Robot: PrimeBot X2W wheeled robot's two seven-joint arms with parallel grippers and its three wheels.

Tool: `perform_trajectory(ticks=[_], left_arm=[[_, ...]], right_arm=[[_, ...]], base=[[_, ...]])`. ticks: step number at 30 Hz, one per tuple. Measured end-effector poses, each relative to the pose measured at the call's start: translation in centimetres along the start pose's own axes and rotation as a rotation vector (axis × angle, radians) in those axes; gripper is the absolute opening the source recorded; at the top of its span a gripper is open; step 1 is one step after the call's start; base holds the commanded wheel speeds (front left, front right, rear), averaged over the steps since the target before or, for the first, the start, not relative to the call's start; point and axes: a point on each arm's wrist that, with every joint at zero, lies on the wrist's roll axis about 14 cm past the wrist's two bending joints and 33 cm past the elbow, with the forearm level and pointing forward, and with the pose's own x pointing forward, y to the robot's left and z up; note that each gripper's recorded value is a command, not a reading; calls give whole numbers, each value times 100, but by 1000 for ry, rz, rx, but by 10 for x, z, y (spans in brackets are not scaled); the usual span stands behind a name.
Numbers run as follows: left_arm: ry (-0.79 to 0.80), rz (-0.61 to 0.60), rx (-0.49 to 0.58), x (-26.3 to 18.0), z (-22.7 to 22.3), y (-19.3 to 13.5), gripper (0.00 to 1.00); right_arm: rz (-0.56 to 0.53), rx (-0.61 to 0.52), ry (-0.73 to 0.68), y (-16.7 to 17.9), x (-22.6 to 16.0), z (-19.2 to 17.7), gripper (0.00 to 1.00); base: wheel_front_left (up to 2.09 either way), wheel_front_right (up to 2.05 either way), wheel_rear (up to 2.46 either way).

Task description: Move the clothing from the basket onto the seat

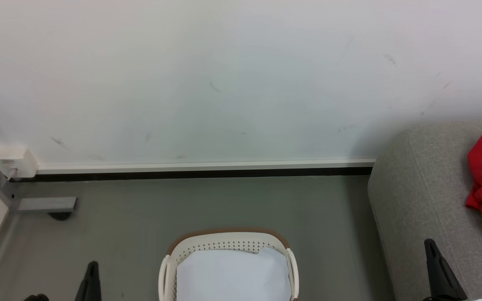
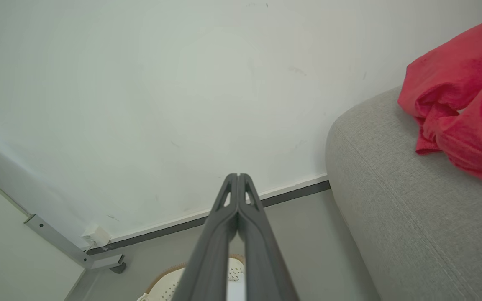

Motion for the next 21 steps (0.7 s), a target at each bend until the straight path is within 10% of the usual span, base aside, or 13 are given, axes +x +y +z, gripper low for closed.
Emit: perform_trajectory(ticks=[21], left_arm=[[8,9,-297,7,6,-4,0]], right_arm=[[-55,272,-4,-8,9,4,0]], base=[[0,0,0]])
